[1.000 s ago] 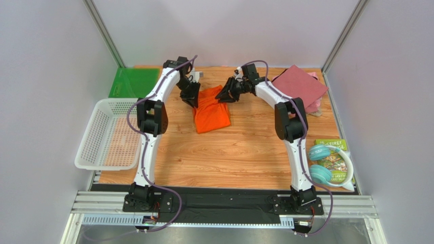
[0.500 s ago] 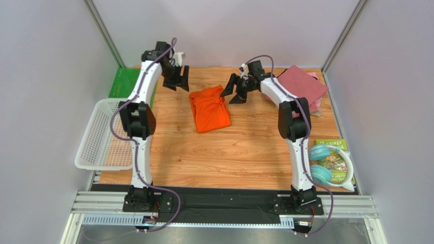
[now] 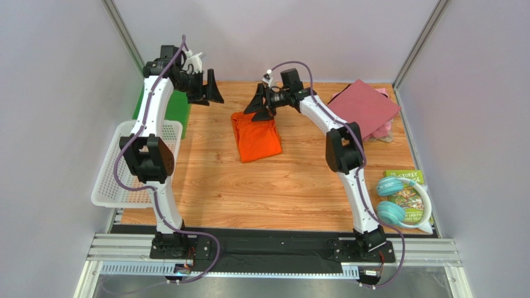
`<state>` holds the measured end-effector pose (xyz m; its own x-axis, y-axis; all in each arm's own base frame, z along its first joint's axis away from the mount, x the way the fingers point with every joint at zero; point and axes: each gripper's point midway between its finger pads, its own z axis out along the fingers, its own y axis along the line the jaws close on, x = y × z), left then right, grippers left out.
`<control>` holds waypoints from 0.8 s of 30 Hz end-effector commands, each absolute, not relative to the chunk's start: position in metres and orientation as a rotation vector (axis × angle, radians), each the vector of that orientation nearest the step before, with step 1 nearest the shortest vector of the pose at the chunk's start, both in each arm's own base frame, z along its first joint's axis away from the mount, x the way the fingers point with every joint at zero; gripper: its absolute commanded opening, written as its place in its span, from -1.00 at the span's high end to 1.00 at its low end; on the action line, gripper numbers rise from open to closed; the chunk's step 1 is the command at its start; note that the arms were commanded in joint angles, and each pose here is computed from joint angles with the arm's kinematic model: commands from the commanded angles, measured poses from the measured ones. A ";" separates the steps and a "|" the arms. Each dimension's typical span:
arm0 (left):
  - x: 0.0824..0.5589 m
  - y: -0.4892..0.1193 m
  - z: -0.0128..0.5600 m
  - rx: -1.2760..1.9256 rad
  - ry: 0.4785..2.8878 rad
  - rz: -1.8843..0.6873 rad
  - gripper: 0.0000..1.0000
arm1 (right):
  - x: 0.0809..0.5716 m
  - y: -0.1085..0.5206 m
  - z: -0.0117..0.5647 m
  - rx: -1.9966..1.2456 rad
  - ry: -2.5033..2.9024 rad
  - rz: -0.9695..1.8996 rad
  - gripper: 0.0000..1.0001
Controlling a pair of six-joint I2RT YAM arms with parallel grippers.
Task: Fold and stack the t-shirts
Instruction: Fold the tshirt
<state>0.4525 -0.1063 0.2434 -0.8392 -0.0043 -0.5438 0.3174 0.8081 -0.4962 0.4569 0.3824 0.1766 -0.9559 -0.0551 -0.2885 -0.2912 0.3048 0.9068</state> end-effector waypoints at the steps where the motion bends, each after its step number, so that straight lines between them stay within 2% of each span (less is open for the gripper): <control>1: 0.426 -0.123 0.269 0.351 2.395 -0.948 -0.64 | 0.471 0.375 0.127 -0.176 2.459 1.810 -0.49; 6: 0.400 -0.136 0.280 0.457 2.347 -1.085 -0.64 | 0.479 0.361 0.071 -0.025 2.557 1.827 -0.55; 9: 0.390 -0.139 0.287 0.487 2.317 -1.120 -0.64 | 0.482 0.355 0.064 -0.016 2.555 1.836 -0.65; 14: 0.381 -0.139 0.286 0.511 2.325 -1.123 -0.65 | 0.474 0.351 0.103 -0.156 2.472 1.833 -0.78; 15: 0.381 -0.138 0.285 0.515 2.328 -1.122 -0.65 | 0.470 0.351 0.133 -0.209 2.420 1.828 -0.80; 18: 0.379 -0.138 0.284 0.514 2.335 -1.124 -0.65 | 0.452 0.359 0.172 -0.313 2.339 1.827 -0.85; 21: 0.379 -0.138 0.286 0.510 2.329 -1.127 -0.65 | 0.436 0.378 0.180 -0.393 2.327 1.853 -0.86; 24: 0.377 -0.140 0.285 0.515 2.322 -1.135 -0.65 | 0.434 0.397 0.165 -0.410 2.352 1.894 -0.87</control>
